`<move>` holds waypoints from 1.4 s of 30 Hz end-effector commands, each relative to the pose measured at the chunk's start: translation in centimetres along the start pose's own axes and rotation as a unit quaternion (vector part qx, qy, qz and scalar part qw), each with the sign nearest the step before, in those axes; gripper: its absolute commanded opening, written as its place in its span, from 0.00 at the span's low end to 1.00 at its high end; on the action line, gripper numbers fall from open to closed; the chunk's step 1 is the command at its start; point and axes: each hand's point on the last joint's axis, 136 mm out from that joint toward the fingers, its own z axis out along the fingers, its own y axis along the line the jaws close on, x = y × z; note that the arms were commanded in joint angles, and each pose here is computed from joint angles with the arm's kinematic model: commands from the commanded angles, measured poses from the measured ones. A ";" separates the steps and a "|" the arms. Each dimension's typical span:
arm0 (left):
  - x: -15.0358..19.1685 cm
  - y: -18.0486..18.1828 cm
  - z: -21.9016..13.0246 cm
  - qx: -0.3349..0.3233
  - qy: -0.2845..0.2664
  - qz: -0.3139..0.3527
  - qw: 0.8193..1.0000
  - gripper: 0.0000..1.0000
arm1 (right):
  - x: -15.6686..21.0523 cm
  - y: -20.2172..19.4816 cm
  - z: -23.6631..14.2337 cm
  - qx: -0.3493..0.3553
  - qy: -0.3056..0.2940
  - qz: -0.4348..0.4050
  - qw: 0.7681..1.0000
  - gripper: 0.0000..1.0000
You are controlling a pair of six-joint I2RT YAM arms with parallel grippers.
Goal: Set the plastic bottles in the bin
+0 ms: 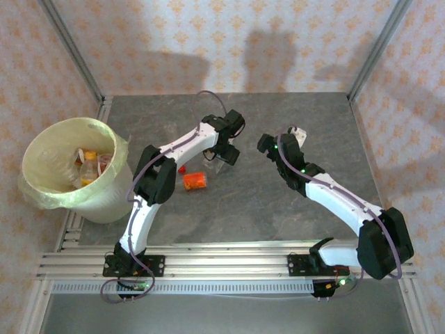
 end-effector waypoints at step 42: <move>0.2 13.4 -27.2 -0.037 -0.393 -0.249 0.884 0.48 | -0.1 -0.6 0.7 0.015 -0.001 -0.027 1.000 1.00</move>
